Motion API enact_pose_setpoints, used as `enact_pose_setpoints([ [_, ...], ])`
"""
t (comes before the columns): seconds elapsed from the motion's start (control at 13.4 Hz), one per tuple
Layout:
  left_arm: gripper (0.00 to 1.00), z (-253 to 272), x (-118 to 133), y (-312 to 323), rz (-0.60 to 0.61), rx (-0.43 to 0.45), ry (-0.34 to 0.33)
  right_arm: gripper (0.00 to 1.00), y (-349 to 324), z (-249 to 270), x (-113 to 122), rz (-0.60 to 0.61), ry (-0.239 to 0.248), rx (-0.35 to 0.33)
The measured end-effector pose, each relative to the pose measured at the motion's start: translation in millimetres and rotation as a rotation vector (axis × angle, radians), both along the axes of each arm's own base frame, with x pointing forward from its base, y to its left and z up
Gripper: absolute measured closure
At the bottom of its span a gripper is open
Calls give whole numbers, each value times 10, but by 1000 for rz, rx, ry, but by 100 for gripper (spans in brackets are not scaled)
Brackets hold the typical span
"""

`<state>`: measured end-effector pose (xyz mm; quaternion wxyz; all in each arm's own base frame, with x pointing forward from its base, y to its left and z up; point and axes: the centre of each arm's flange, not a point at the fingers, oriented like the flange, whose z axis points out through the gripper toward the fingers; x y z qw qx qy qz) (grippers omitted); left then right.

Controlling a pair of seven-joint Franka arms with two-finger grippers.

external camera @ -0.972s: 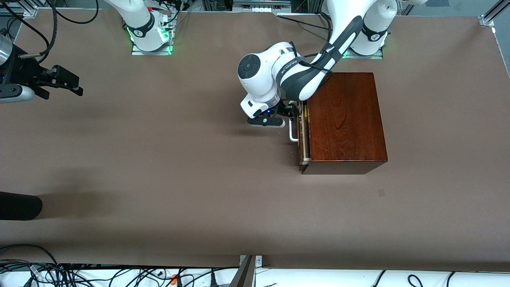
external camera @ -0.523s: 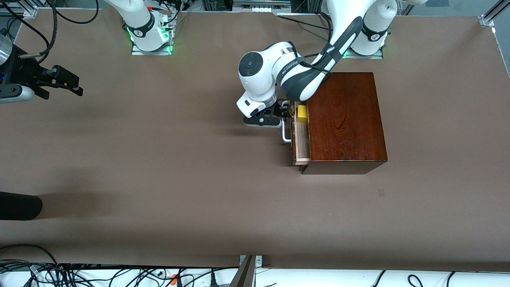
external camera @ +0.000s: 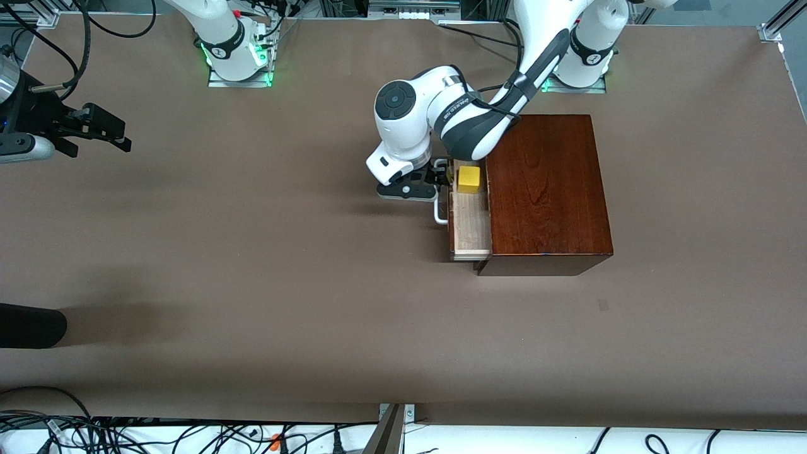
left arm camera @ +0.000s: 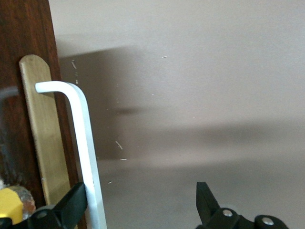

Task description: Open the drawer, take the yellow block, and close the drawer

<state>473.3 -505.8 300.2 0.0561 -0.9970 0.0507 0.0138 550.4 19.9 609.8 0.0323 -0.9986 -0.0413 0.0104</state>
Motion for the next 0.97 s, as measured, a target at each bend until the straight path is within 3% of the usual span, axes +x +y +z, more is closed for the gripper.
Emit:
enact_pose_setpoints([
  [0.3,0,20,3,-18,2,-9,-1,0,0,0,1,0,-1,0],
  [0.6,0,233,-10,-262,-10,-88,-34,0,0,1,1,0,-1,0],
  [0.97,0,479,29,-211,5,-23,-4,0,0,1,1,0,-1,0],
])
